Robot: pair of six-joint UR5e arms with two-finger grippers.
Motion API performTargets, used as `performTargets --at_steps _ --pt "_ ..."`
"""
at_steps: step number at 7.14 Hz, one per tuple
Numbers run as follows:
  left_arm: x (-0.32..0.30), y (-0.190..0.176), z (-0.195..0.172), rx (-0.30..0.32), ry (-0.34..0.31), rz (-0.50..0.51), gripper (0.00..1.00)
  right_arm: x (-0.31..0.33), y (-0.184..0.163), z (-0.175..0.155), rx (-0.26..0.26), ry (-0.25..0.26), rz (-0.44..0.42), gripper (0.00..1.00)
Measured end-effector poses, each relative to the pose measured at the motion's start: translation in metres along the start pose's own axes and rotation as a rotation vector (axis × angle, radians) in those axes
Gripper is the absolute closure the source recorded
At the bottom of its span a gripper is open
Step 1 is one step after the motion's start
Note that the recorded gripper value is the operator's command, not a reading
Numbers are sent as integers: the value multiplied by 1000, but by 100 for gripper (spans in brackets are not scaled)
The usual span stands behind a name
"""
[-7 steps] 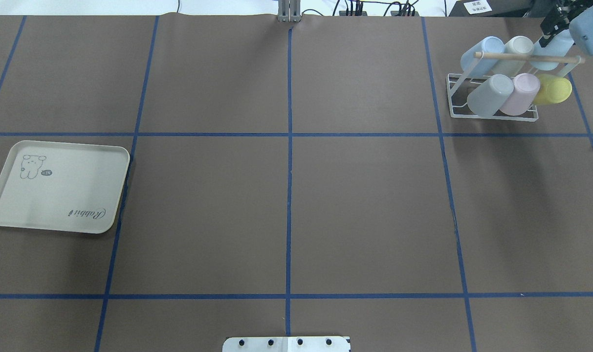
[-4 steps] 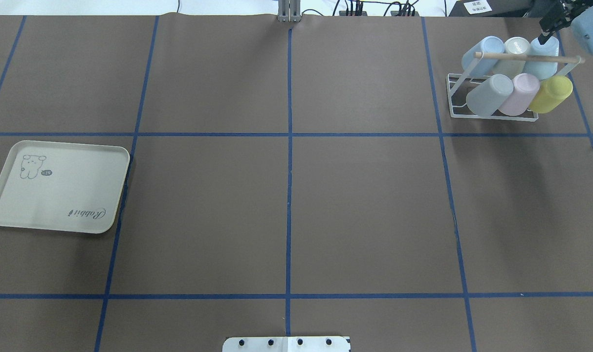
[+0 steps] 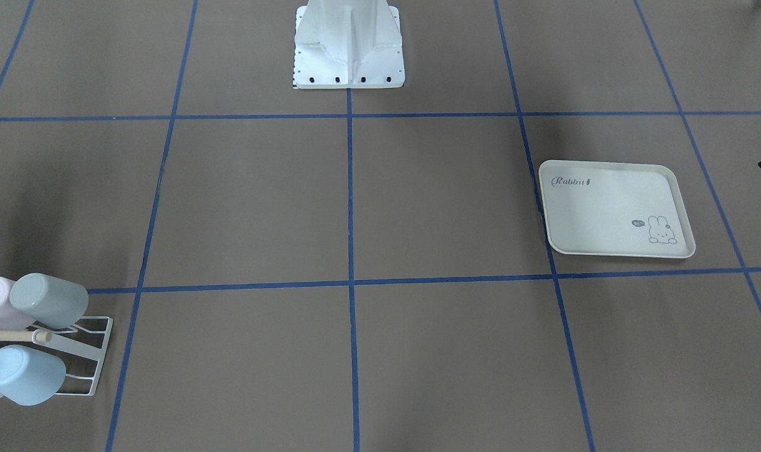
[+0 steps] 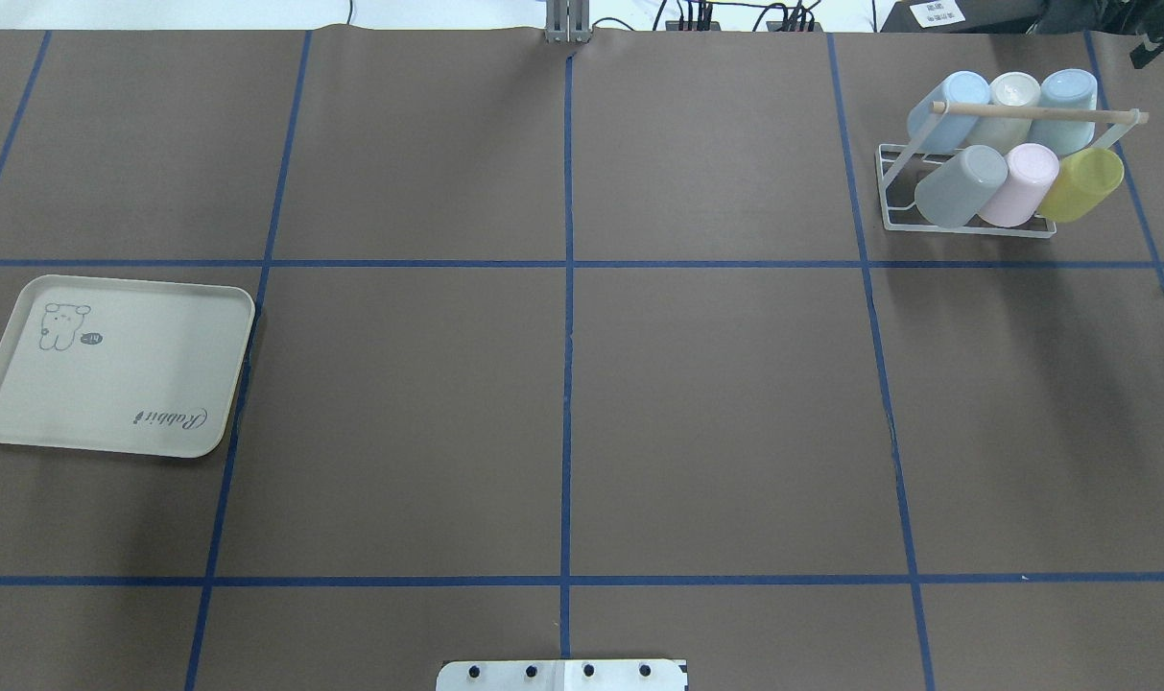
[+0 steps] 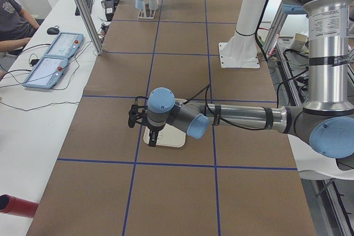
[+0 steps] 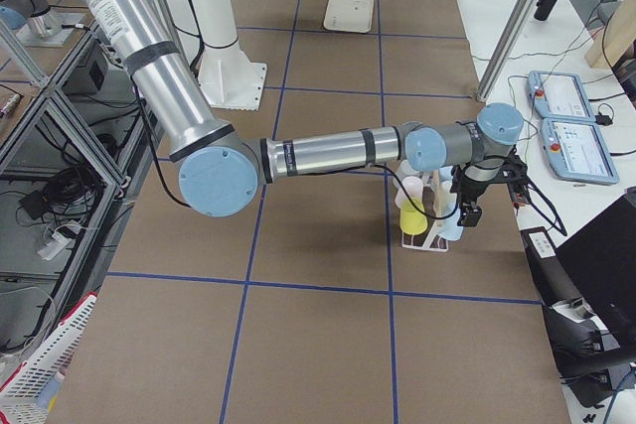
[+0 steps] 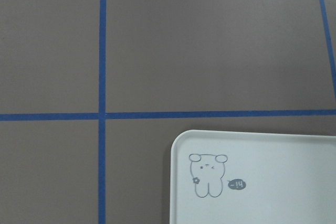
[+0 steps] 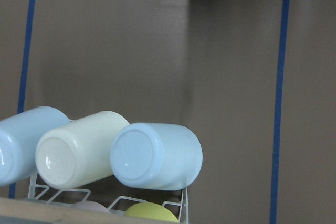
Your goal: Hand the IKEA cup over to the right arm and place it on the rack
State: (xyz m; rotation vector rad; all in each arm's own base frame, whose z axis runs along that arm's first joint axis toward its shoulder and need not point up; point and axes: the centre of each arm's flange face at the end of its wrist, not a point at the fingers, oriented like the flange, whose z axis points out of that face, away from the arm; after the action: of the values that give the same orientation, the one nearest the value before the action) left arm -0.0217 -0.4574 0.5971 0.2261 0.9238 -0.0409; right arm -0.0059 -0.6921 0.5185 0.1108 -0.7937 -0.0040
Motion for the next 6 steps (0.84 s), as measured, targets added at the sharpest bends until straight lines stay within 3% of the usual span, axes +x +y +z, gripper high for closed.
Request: performTargets --at_steps 3,6 --pt "-20 10 0 -71 -55 -4 0 32 86 -4 17 -15 19 1" --pt "-14 -19 -34 -154 -203 35 0 40 136 -5 18 -18 22 1"
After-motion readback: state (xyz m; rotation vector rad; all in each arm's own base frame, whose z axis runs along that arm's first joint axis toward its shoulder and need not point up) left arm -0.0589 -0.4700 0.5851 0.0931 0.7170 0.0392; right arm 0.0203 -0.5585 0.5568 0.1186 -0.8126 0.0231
